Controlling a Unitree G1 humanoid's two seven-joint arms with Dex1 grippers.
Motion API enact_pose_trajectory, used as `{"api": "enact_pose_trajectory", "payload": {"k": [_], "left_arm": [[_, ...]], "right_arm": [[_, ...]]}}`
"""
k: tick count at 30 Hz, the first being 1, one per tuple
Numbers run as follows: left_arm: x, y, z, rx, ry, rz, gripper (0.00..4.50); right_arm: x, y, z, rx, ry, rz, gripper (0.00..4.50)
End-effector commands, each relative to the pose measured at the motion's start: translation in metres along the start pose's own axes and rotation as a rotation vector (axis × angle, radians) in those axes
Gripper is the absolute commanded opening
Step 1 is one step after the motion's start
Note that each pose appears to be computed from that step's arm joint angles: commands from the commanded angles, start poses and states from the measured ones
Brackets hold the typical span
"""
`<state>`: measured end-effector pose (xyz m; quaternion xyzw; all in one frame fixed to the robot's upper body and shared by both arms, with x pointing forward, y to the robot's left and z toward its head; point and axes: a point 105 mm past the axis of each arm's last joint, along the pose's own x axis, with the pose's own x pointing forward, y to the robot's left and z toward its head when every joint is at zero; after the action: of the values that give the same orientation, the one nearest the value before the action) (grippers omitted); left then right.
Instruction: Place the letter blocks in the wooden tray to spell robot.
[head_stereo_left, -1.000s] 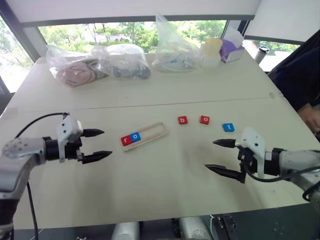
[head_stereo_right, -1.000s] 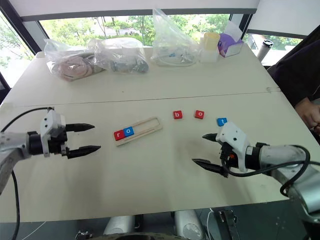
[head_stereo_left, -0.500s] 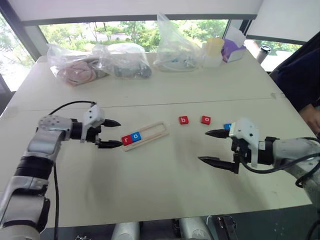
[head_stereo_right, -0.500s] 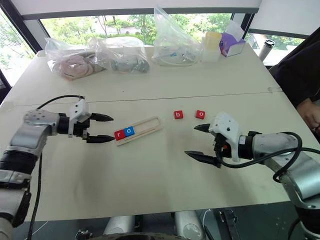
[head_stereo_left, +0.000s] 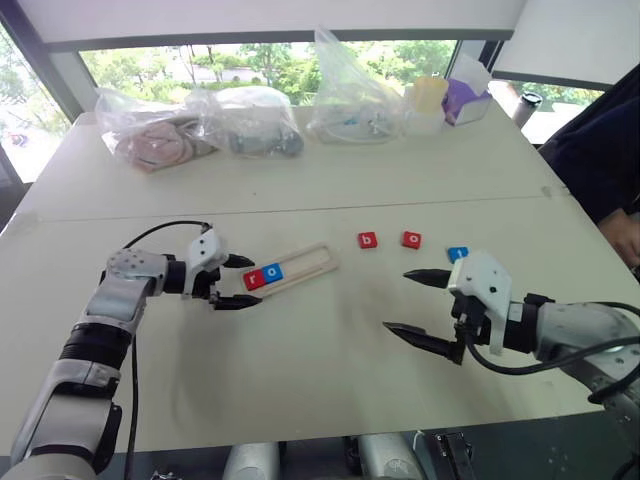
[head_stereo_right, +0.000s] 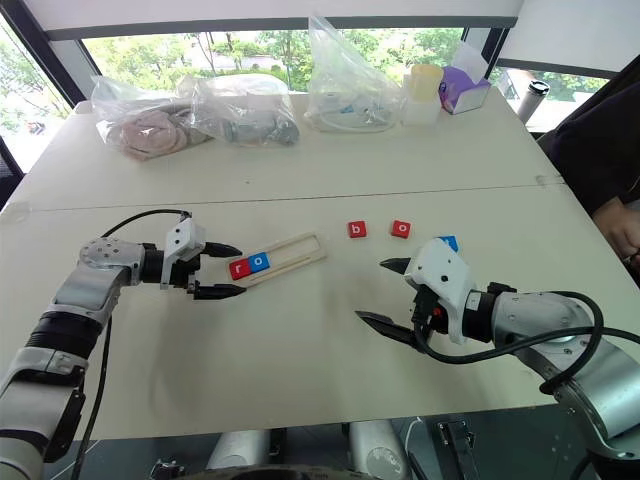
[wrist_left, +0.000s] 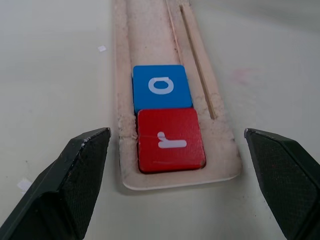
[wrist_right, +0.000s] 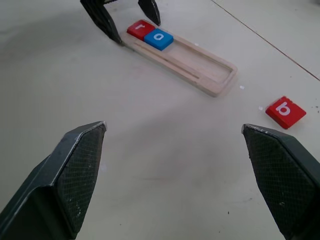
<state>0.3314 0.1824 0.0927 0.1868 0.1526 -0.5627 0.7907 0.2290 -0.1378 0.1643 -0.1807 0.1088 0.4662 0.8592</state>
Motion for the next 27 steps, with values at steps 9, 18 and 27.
{"api": "enact_pose_trajectory", "payload": {"k": [9, 18, 27], "left_arm": [[0.008, 0.001, -0.019, 0.072, 0.042, 0.063, 4.5], [0.022, -0.015, -0.036, 0.052, 0.041, 0.08, 4.5], [0.026, -0.029, -0.042, -0.005, 0.064, 0.012, 3.68]], "right_arm": [[0.0, 0.003, 0.009, -0.036, -0.033, -0.031, 4.48], [-0.001, 0.0, 0.007, -0.053, -0.009, -0.038, 4.48], [0.0, -0.004, 0.009, -0.065, -0.007, -0.041, 4.5]]}}
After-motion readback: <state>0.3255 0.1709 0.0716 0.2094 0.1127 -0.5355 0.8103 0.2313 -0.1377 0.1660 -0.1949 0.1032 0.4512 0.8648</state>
